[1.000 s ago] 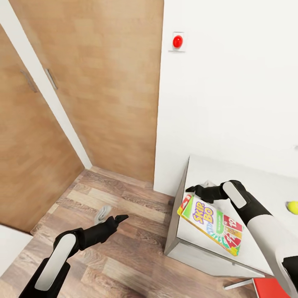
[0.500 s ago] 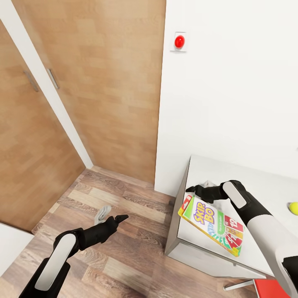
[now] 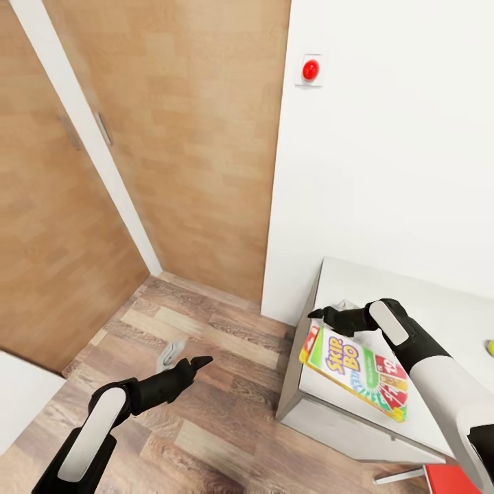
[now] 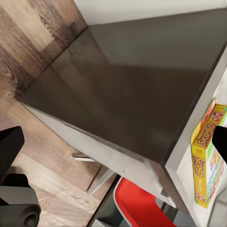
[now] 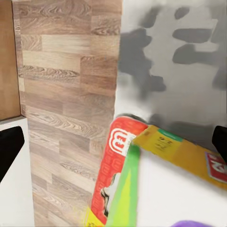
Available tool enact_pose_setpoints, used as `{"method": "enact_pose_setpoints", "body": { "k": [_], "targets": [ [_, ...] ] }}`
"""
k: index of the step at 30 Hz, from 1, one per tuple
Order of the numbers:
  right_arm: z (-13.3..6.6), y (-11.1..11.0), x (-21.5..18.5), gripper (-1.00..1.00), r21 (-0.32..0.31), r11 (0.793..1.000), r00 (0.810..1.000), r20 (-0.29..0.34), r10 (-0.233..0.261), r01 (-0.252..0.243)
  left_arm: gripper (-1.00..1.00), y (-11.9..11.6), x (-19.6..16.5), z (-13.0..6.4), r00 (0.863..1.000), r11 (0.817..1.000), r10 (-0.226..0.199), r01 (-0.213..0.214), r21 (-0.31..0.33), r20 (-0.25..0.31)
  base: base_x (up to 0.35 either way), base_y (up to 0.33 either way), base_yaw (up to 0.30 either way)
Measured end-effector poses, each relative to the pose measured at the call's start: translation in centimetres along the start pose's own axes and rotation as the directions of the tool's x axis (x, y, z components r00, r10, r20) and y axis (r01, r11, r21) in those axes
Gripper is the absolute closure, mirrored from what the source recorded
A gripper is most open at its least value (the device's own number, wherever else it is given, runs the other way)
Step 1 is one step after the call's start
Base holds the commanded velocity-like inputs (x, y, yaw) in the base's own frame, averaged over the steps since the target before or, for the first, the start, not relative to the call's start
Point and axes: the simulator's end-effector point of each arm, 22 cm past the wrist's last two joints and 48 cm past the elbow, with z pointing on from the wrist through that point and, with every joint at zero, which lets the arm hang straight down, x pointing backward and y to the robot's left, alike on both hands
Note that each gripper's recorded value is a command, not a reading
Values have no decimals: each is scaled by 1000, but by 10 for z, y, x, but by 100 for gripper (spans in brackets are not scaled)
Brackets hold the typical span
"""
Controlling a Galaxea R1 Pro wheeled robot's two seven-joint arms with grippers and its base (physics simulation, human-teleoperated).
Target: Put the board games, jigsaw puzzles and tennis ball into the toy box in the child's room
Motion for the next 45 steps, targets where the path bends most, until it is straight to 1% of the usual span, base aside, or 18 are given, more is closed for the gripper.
{"method": "enact_pose_setpoints", "body": {
  "k": [12, 26, 32, 35, 40, 41, 45],
  "targets": [
    [-3, 3, -1, -100, -3, 1000, 1000, 4, -3, 3, -100, -2, -1, -2, 1000, 1000, 4, -4, 3, 4, -87, -27, 186],
    [-4, 2, -2, -100, -3, 1000, 1000, 6, -3, 3, -100, -3, -1, -2, 1000, 1000, 5, -5, 4, 4, -9, -3, 32],
    [-10, -3, -7, -100, 0, 1000, 1000, 22, -2, 2, -100, -3, -1, -2, 1000, 1000, 5, -5, 4, 4, -1, 0, 4],
    [-23, -9, -21, -100, 8, 1000, 998, 56, -16, 16, -100, -3, -1, -2, 1000, 1000, 5, -5, 4, 4, -1, 0, 2],
    [-57, -36, -46, -100, 53, 997, 991, 121, -54, 47, -100, -3, -1, -2, 1000, 1000, 5, -5, 4, 4, 0, 0, -33],
    [-57, -36, -46, -100, 52, 998, 991, 122, -53, 47, -100, -3, -1, -2, 1000, 1000, 5, -5, 3, 4, 0, 0, -102],
    [-78, -51, -57, -100, 83, 994, 985, 152, -80, 68, -100, -3, -1, -2, 1000, 1000, 5, -5, 4, 4, 0, 0, -169]
  ]
}}
